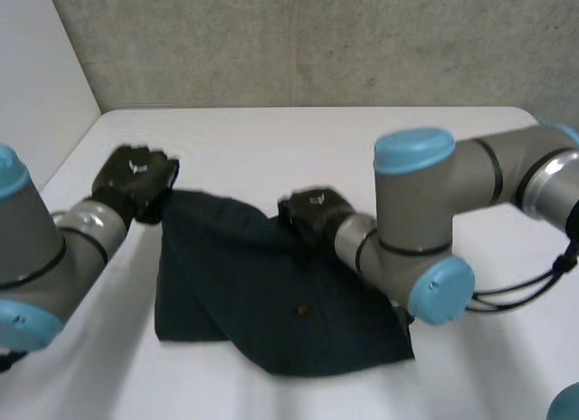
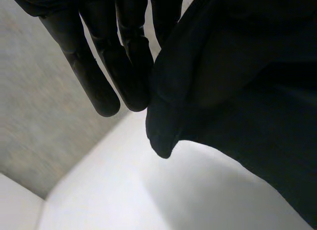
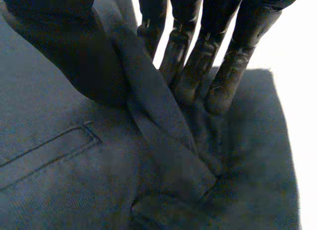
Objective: Fold the shorts.
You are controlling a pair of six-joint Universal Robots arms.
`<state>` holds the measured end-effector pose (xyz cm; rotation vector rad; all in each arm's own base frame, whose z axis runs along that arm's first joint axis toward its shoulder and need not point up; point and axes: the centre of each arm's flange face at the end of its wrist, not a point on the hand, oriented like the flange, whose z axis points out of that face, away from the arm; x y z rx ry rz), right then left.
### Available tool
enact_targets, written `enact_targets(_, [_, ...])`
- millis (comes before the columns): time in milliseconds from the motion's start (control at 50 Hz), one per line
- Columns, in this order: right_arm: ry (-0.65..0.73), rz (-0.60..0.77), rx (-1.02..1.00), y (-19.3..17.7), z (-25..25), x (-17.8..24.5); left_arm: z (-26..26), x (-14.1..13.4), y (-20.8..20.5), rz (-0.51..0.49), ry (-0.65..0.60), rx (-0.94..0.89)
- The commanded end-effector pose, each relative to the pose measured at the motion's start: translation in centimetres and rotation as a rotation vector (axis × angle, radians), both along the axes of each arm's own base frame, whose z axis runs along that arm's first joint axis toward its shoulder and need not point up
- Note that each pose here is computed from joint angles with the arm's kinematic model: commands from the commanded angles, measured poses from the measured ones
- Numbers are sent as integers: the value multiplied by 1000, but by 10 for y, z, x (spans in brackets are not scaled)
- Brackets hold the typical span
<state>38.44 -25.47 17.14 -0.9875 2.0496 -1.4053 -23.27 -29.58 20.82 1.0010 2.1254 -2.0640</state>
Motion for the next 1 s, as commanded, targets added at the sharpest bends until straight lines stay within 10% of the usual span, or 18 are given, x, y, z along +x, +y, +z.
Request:
enact_targets(20, [-136,-74,-605,-46,134,9,91,-20,-35,0,85,-301])
enact_targets(240, [-447,-286,-1276,-43,302,-30,273,-22,-22,193,411,-813])
enact_targets(740, [121,-21,-349,-9,43,-44,22,-30,29,20,63,-152])
enact_targets(1000, [-182,-192,75,-1,17,-52,81,-52,61,-83,57,-338])
